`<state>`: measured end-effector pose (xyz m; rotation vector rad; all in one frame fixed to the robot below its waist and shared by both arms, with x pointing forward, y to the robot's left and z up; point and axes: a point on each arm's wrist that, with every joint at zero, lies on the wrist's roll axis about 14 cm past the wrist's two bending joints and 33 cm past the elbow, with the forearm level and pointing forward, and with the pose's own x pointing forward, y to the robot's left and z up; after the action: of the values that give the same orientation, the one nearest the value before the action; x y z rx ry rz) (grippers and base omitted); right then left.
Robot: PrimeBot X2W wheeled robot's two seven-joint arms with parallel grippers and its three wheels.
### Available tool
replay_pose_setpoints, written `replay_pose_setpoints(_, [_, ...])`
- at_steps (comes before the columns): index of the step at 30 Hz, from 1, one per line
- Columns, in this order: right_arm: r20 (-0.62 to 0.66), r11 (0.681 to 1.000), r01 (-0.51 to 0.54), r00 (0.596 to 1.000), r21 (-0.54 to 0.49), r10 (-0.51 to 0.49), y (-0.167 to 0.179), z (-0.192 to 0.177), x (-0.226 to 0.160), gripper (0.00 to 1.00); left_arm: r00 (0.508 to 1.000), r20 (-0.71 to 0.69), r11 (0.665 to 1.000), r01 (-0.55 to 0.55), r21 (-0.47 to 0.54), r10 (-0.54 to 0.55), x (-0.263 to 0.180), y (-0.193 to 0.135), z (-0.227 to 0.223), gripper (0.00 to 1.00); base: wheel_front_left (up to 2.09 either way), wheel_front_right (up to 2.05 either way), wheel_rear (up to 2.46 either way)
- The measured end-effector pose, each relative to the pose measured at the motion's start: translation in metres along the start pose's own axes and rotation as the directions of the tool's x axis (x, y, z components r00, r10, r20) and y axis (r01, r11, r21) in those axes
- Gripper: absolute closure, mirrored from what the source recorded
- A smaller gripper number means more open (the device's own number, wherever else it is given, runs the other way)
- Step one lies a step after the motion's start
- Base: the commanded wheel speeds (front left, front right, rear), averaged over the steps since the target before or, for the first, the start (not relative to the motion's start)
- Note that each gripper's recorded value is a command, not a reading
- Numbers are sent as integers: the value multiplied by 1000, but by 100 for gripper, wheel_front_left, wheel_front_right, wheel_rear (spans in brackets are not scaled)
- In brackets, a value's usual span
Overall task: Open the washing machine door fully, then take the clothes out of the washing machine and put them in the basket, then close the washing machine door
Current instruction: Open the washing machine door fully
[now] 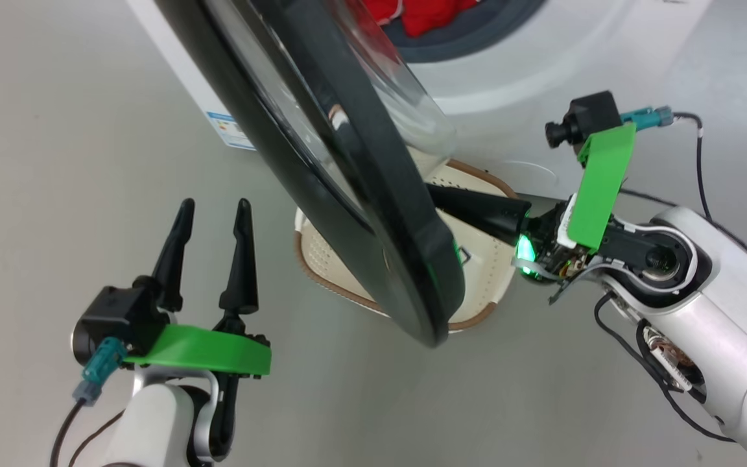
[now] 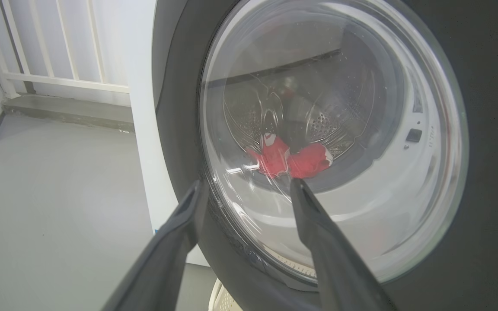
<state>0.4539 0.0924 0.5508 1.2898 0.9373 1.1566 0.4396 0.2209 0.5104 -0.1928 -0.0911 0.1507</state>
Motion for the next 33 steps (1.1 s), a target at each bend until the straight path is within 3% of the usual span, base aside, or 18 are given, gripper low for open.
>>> replay_pose_setpoints(12, [-175,1000,-5,985,7,6,16,-58,32,100,992,53,993,-119,4,118,-36,39,29,0,0,0,0])
replay_pose_setpoints(33, [-423,1000,20,906,2,-17,33,-157,68,100,950,106,955,-295,-7,294,-106,95,55,0,0,0,0])
